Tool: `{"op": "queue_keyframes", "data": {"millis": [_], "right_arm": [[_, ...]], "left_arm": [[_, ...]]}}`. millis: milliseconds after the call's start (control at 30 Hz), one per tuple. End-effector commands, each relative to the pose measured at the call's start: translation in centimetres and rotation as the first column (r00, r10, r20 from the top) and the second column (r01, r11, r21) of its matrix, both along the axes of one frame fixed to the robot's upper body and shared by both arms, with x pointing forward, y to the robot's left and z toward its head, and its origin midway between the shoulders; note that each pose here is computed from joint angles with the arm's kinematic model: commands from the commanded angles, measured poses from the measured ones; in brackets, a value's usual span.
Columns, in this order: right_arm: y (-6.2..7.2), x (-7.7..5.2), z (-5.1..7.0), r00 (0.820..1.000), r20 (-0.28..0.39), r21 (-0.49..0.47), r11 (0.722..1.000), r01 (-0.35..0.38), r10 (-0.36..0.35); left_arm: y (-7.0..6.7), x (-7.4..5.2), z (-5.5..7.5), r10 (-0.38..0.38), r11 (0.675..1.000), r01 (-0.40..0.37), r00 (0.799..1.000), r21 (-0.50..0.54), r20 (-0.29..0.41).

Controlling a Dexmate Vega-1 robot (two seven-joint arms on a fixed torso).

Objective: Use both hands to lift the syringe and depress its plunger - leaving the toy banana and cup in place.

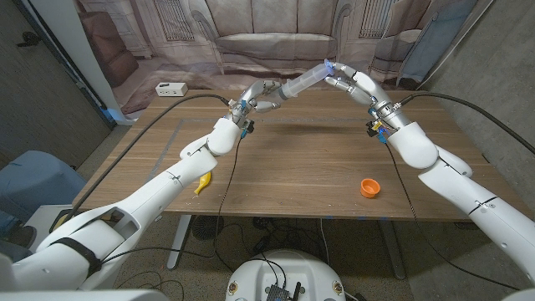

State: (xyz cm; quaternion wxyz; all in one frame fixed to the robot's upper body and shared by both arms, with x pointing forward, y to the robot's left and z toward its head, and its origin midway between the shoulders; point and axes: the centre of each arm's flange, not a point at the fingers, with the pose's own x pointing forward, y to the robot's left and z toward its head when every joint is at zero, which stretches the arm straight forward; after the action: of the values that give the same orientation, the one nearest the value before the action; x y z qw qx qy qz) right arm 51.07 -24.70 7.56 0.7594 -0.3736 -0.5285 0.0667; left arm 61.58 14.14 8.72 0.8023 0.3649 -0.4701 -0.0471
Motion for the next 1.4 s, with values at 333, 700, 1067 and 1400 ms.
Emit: {"op": "queue_keyframes", "data": {"millis": [333, 700, 1067, 1400], "right_arm": [[0.22, 0.13, -0.14, 1.000, -0.016, -0.011, 1.000, -0.004, 0.004], [0.35, 0.10, -0.27, 1.000, -0.020, -0.012, 1.000, -0.008, 0.007], [0.35, 0.28, -0.54, 0.999, -0.031, -0.010, 1.000, -0.010, 0.010], [0.32, 0.41, -0.74, 0.999, -0.037, -0.011, 1.000, -0.013, 0.013]], "left_arm": [[-0.11, -0.32, 0.10, -0.009, 1.000, 0.009, 1.000, 0.000, 0.009], [-0.22, -0.46, 0.06, -0.010, 1.000, 0.010, 1.000, -0.001, 0.009], [-0.34, -0.47, -0.03, -0.010, 1.000, 0.010, 1.000, -0.005, 0.005], [-0.58, -0.56, 0.04, -0.007, 1.000, 0.007, 1.000, 0.004, 0.002]]}}
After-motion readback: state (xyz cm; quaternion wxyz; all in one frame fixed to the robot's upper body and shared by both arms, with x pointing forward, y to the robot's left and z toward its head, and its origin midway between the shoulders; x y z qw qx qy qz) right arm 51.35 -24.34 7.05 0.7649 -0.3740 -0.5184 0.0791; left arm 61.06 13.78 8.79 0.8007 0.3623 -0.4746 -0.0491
